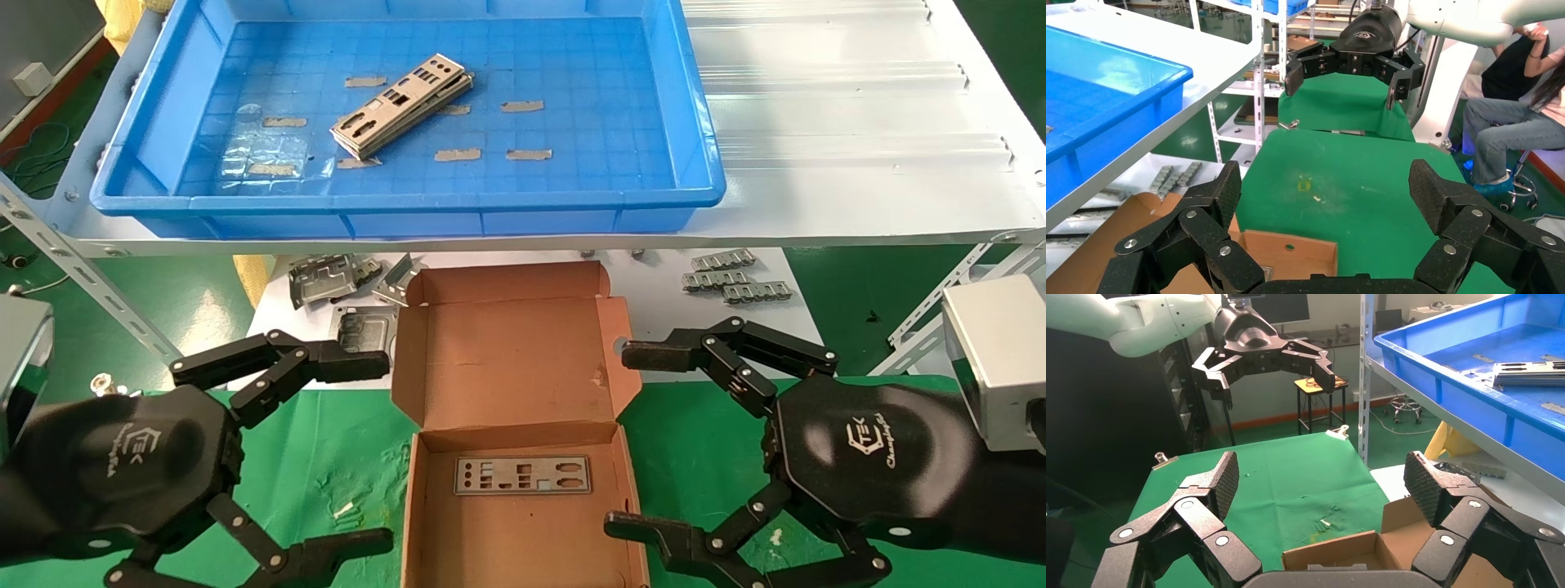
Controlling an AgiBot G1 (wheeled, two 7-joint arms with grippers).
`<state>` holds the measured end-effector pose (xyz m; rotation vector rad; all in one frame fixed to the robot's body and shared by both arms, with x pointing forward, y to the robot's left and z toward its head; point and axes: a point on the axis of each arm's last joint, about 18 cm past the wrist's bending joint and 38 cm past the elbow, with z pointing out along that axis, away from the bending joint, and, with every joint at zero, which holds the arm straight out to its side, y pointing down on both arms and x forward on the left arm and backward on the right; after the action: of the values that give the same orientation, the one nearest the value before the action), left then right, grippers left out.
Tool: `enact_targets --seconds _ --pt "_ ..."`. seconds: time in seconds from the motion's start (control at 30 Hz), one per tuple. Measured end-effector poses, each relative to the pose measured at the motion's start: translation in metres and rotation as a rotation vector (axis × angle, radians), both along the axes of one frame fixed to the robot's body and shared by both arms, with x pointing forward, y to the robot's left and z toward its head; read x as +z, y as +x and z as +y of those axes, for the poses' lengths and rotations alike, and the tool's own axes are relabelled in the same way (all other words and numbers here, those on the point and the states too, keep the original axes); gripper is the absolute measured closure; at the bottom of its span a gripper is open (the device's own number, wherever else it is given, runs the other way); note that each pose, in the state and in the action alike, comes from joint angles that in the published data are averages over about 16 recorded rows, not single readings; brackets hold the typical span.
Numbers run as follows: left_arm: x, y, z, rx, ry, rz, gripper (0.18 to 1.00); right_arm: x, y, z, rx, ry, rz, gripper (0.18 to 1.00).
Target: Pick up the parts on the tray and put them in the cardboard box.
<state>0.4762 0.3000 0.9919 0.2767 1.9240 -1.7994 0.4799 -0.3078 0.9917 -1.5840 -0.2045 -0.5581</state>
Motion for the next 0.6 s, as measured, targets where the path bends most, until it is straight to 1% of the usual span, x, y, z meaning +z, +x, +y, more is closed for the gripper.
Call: enact_targets --seconds 0.6 --pt "0.0000 0.0000 0.0000 0.000 0.000 0.000 0.184 0.0000 0.0000 0.0000 0.000 0.000 0.000 0.178"
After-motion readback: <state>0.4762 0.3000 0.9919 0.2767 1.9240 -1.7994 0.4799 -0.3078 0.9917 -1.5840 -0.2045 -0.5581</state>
